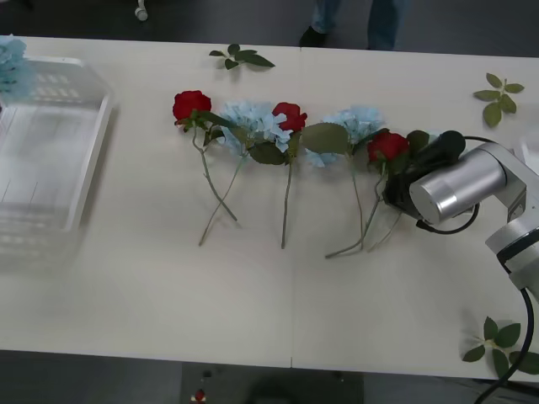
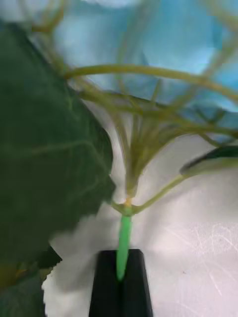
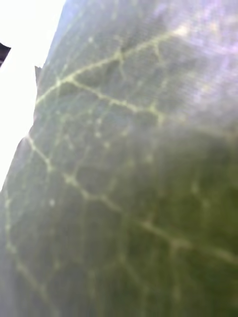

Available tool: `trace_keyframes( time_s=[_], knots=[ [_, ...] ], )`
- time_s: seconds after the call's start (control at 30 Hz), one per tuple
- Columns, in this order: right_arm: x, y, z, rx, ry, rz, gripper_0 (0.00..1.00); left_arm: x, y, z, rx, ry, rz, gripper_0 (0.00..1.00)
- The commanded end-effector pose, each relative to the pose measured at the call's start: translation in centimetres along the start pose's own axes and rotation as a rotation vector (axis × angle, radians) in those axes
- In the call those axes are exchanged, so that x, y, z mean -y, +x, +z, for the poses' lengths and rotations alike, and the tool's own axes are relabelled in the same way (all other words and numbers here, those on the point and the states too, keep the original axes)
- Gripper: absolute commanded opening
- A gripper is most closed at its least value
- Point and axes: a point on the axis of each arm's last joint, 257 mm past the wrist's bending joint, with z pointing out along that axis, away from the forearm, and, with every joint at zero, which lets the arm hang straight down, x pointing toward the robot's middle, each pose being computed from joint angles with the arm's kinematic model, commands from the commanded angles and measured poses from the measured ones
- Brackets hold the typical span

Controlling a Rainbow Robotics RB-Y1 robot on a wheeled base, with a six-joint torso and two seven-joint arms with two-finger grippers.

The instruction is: Put the red flowers into the right box and the blue flowers into the left box

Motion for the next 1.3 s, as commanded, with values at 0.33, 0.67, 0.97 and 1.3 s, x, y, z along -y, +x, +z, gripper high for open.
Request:
trace_keyframes(
  time_s=[0.33, 0.67, 0.97, 1.3],
  knots=[
    [0.1, -5.1, -8.5, -0.027, 0.031, -0.149, 0.00, -1.6, -2.4, -0.2, 0.077, -0.018, -0.061, 0.67],
    [5.6, -9.8, -17.5, 0.017, 0.154, -0.301, 0.00, -1.9, -2.0, -0.1, 0.070, -0.027, -0.052, 1.00],
    [3.0, -12.2, -23.1, 0.108, 0.035, -0.515, 0.00, -2.7, -0.1, -1.0, -0.044, -0.065, -0.010, 1.00],
    [-10.6, -11.5, -32.1, 0.339, -0.550, -0.706, 0.00, -1.5, 2.3, -8.7, -0.362, 0.048, 0.038, 1.00]
  ],
)
